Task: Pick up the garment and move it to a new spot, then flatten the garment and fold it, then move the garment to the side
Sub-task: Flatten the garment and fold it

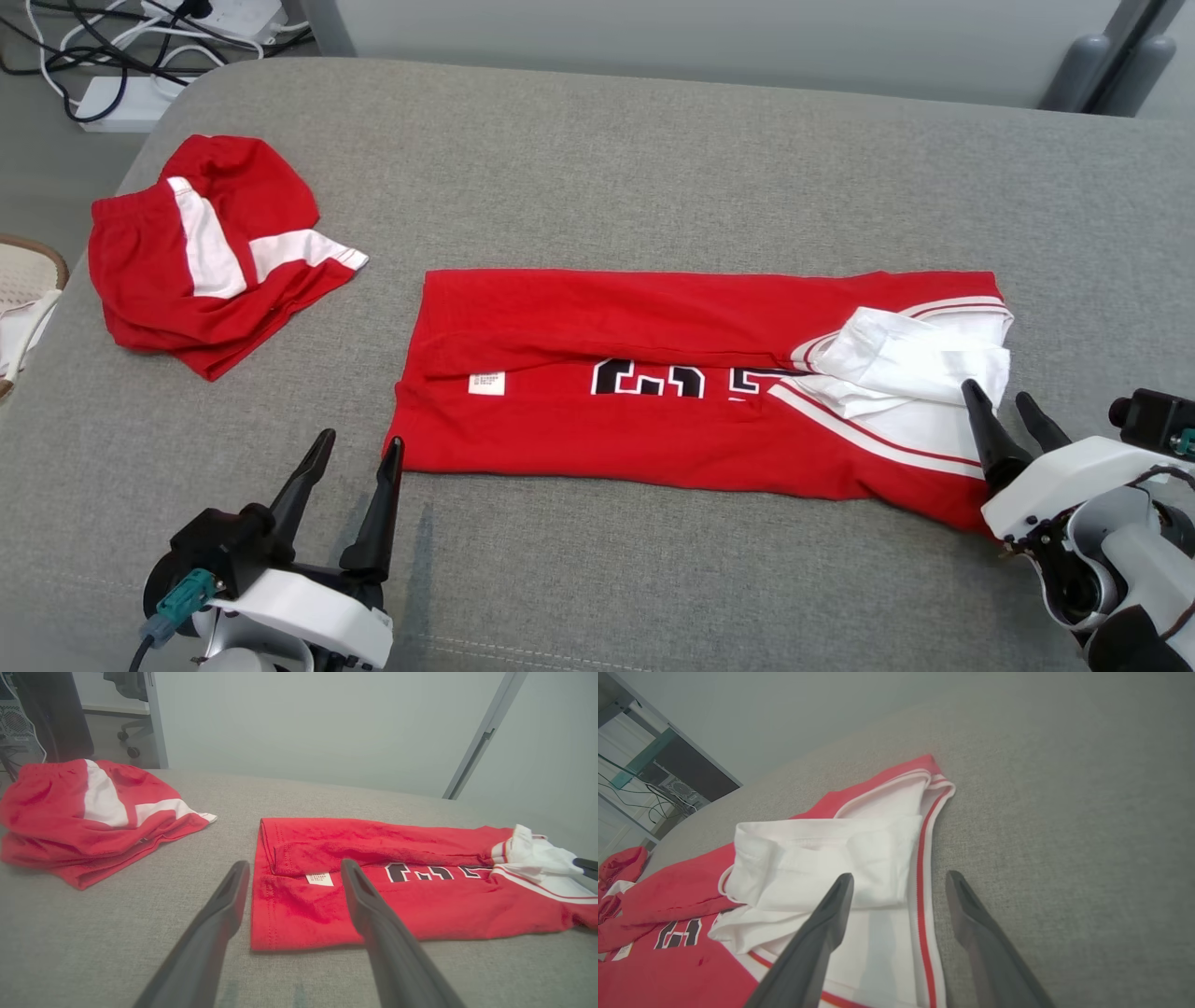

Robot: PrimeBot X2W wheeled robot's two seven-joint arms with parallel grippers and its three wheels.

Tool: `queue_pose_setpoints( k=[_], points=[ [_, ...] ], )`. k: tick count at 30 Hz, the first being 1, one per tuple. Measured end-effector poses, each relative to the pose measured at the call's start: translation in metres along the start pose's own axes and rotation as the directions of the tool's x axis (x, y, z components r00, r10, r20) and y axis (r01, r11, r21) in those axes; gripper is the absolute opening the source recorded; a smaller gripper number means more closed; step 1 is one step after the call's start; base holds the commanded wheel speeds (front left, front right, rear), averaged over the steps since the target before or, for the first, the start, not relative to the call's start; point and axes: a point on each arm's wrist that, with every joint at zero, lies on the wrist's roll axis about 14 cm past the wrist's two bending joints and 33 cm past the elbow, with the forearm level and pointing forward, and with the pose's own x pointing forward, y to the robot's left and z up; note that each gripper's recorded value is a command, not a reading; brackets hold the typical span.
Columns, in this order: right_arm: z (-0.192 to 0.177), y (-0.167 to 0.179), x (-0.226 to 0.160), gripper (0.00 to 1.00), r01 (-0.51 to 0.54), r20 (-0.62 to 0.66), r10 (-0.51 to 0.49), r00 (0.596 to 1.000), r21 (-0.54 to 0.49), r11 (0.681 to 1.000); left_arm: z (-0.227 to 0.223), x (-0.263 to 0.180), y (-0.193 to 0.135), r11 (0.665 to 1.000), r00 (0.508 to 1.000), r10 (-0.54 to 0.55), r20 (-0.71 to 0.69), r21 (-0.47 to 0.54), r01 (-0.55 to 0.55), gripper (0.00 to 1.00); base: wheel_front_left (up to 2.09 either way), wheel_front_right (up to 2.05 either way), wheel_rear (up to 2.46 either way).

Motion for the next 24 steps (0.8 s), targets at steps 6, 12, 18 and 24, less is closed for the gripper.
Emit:
queue_pose_setpoints(
  k=[6,12,18,24],
  points=[
    [-0.002,0.0,0.014,1.0,0.01,-0.015,-0.01,1.0,0.017,1.0,-0.003,-0.003,-0.002,1.0,1.0,-0.008,-0.01,0.024,0.008,1.0,0.0,0.0,0.0],
    [-0.01,-0.002,0.02,1.0,0.025,-0.047,-0.024,0.999,0.022,0.999,-0.007,-0.005,-0.006,1.0,1.0,-0.018,-0.023,0.019,0.019,1.0,0.0,0.0,0.0],
    [-0.016,0.007,0.025,0.14,-0.006,-0.092,0.007,0.996,0.007,1.0,-0.008,-0.004,-0.007,1.0,0.999,-0.023,-0.028,0.012,0.024,1.0,0.0,0.0,0.0],
    [-0.02,0.007,0.025,0.0,-0.009,-0.114,0.01,0.993,0.006,1.0,-0.004,0.001,-0.01,0.999,0.999,-0.033,-0.017,-0.002,0.033,1.0,0.0,0.0,0.0]
  ],
)
